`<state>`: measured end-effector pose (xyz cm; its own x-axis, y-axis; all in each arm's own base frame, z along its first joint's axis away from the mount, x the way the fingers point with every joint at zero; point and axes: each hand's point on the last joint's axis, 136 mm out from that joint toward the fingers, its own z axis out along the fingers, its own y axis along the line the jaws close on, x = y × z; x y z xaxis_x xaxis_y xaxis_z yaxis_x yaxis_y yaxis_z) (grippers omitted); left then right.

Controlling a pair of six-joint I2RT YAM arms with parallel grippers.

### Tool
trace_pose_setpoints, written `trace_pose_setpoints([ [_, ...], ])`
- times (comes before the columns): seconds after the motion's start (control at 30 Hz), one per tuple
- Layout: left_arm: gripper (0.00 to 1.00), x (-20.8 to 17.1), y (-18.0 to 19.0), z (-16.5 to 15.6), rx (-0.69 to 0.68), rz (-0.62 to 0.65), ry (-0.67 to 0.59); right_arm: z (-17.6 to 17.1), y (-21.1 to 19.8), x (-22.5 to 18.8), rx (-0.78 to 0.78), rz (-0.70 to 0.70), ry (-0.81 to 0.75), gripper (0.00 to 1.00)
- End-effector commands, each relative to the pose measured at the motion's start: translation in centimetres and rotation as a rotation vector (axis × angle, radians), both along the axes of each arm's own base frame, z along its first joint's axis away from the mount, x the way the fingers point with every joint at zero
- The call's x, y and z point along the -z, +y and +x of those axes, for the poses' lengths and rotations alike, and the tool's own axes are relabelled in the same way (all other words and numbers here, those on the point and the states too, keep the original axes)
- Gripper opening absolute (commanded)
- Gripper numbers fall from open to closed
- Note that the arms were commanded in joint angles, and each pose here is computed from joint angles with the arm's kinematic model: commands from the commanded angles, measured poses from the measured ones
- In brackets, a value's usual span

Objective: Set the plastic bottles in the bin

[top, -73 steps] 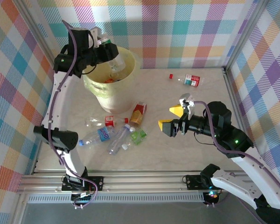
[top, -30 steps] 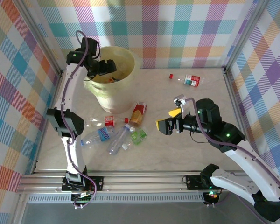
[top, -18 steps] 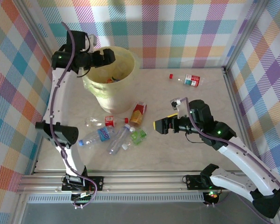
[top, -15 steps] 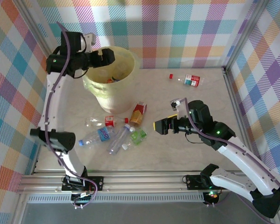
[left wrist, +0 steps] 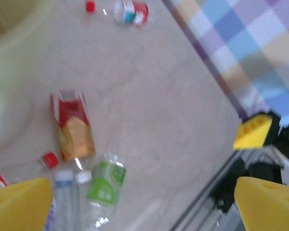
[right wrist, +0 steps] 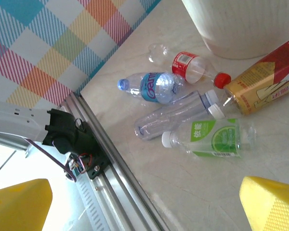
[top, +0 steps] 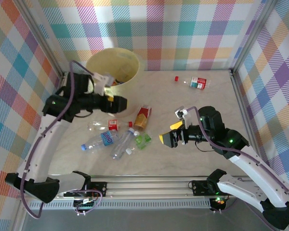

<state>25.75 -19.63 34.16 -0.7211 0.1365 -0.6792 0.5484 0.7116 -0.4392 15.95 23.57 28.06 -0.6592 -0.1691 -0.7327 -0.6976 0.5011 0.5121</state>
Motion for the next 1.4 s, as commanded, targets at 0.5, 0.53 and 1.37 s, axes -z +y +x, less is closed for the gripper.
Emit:
trace_pose_setpoints([
  [0.5, 0.92, 17.9, -5.0, -3.4, 0.169, 0.604, 0.149, -4.9, -2.5, 0.0, -0.099, -0.021, 0.018, 1.00],
  [0.53, 0.91, 18.7, -5.4, -3.4, 0.186, 0.625, 0.158, -4.9, -2.7, 0.1, -0.089, -0.027, 0.016, 1.00],
  [1.37, 0.84, 28.1, -8.3, -2.4, 0.292, 0.841, 0.231, -3.7, -5.0, 0.6, 0.047, -0.093, -0.059, 1.00],
])
